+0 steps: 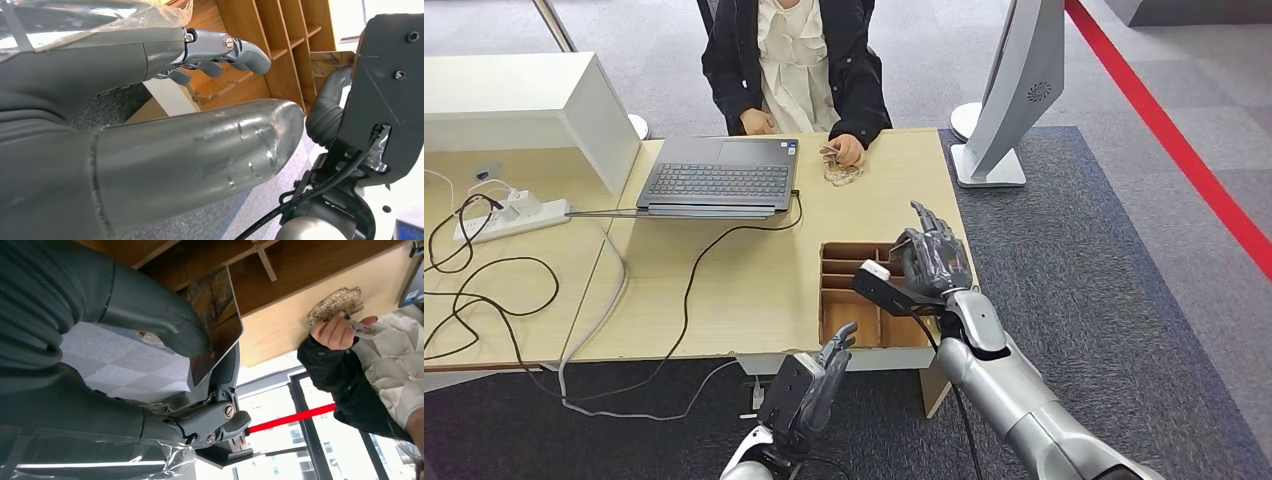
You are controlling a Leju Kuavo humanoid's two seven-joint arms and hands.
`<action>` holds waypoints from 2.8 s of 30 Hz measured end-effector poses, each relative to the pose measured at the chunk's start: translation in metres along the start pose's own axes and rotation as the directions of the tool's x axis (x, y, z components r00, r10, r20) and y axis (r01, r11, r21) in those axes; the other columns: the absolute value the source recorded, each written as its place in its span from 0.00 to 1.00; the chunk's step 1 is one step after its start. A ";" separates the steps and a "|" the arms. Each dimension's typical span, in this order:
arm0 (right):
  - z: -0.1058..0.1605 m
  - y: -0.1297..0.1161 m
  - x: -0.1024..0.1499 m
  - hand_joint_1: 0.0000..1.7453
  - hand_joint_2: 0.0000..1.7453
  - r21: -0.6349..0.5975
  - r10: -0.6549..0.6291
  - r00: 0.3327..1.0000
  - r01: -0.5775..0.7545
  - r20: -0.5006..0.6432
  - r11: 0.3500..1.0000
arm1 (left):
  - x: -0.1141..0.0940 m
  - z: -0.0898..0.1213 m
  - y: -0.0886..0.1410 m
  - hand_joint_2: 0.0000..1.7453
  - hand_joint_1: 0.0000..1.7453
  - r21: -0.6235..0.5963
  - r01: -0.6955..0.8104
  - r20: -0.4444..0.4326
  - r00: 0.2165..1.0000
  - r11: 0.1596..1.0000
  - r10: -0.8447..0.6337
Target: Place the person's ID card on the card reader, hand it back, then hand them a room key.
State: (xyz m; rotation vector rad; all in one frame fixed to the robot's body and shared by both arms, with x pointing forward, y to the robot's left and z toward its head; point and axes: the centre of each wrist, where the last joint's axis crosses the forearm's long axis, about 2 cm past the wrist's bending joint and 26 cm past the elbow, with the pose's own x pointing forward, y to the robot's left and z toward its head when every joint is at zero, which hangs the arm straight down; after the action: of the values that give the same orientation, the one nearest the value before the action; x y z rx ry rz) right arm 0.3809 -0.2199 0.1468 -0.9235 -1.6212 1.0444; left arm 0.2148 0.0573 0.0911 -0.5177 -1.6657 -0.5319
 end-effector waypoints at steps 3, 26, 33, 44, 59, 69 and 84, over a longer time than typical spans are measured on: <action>-0.001 -0.002 0.001 1.00 1.00 -0.038 -0.005 1.000 0.005 0.005 0.999 | 0.000 0.000 0.000 0.00 0.00 -0.007 0.001 0.001 1.000 1.000 -0.001; -0.054 -0.087 0.014 1.00 1.00 -0.250 0.024 0.997 -0.006 0.067 0.968 | -0.001 -0.001 -0.002 0.00 0.00 -0.055 -0.011 0.018 1.000 0.998 0.012; -0.079 -0.105 0.005 1.00 1.00 -0.197 0.008 0.999 -0.002 0.032 0.980 | 0.000 -0.001 -0.003 0.00 0.00 -0.105 -0.016 0.020 1.000 0.994 0.018; -0.112 -0.127 -0.003 1.00 1.00 -0.138 0.064 0.996 -0.072 -0.063 0.988 | 0.000 -0.001 -0.004 0.00 0.00 -0.149 -0.019 0.022 1.000 0.989 0.022; -0.122 -0.121 0.000 1.00 1.00 -0.080 0.071 0.990 -0.081 -0.121 0.994 | -0.001 -0.001 -0.004 0.00 0.00 -0.154 -0.023 0.025 0.999 0.988 0.027; -0.121 -0.114 -0.001 1.00 1.00 -0.074 0.068 0.987 -0.080 -0.147 0.994 | -0.001 -0.001 -0.004 0.00 0.00 -0.154 -0.029 0.015 0.999 0.988 0.031; -0.121 -0.109 0.006 0.00 1.00 -0.115 0.028 0.993 -0.041 -0.113 0.993 | -0.003 -0.001 -0.003 0.00 0.00 -0.135 -0.045 0.013 0.999 0.990 0.047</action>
State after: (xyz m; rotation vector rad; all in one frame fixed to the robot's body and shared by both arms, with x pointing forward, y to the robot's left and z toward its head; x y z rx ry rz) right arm 0.4863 -0.2273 0.2707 -1.0722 -1.5917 0.9126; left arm 0.2144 0.0538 0.0882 -0.6590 -1.6362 -0.6105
